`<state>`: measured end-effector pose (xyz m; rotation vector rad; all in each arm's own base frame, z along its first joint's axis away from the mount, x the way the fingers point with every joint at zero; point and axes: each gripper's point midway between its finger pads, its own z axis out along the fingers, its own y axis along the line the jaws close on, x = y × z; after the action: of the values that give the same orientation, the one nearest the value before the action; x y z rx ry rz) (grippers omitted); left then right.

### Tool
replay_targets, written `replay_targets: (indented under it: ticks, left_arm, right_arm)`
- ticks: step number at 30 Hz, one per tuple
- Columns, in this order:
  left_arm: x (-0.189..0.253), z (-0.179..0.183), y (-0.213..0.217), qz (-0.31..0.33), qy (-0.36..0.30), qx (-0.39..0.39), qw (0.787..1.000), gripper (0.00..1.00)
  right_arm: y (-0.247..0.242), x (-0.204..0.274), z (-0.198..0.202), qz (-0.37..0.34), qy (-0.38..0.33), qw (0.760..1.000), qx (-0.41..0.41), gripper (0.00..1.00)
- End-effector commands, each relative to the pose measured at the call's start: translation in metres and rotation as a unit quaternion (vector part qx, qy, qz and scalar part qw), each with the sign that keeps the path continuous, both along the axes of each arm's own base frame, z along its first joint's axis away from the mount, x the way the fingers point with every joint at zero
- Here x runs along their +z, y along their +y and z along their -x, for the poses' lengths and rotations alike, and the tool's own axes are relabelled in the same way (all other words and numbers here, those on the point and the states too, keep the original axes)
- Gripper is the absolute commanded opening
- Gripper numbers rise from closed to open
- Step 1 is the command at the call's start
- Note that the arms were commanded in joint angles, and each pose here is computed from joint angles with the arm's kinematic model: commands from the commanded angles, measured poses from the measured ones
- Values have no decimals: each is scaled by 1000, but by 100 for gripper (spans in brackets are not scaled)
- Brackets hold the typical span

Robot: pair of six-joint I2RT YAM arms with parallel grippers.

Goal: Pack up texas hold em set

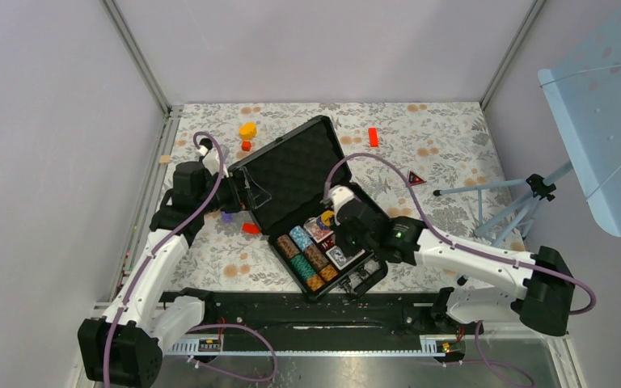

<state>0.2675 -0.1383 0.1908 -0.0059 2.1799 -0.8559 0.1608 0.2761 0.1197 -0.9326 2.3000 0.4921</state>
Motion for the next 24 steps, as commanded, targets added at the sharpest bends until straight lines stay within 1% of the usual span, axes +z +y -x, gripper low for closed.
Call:
replay_targets:
  ticks: [1,3,4,7,9,10,11,13,16,19,22,24]
  left_arm:
    - [6,-10,8,-16,-28,19,999,89]
    - [6,-10,8,-15,-26,18,999,89]
    - [6,-10,8,-15,-26,18,999,89]
    - [6,-10,8,-14,-26,18,999,89]
    - [7,-10,7,-14,-26,17,999,89]
    - [7,-10,8,-14,-26,17,999,89]
    - [6,-10,7,-14,-26,16,999,89]
    - [7,-10,7,-12,-26,16,999,89]
    - [6,-10,6,-10,-24,13,1000,89]
    - [7,-10,6,-10,-25,13,1000,89]
    - [7,-9,5,-9,-24,12,1000,89]
    - [6,-9,5,-9,-23,12,1000,89]
  right_arm:
    - [-46,35,-48,-58,-66,951,-298,0]
    - [-71,44,-53,-78,-83,918,-381,0]
    - [-77,47,-53,-95,-86,907,-401,0]
    - [-87,50,-49,-121,-80,896,-420,0]
    - [-105,53,-45,-116,-70,872,-470,0]
    - [-113,53,-43,-111,-65,861,-491,5]
    - [-118,54,-41,-112,-57,851,-511,7]
    - [-117,49,-36,-114,-30,835,-538,1]
    - [-108,35,-31,-93,6,827,-554,0]
    - [-106,29,-31,-62,17,817,-573,0]
    - [-98,24,-34,-65,32,815,-574,0]
    - [-99,19,-38,-69,44,805,-587,0]
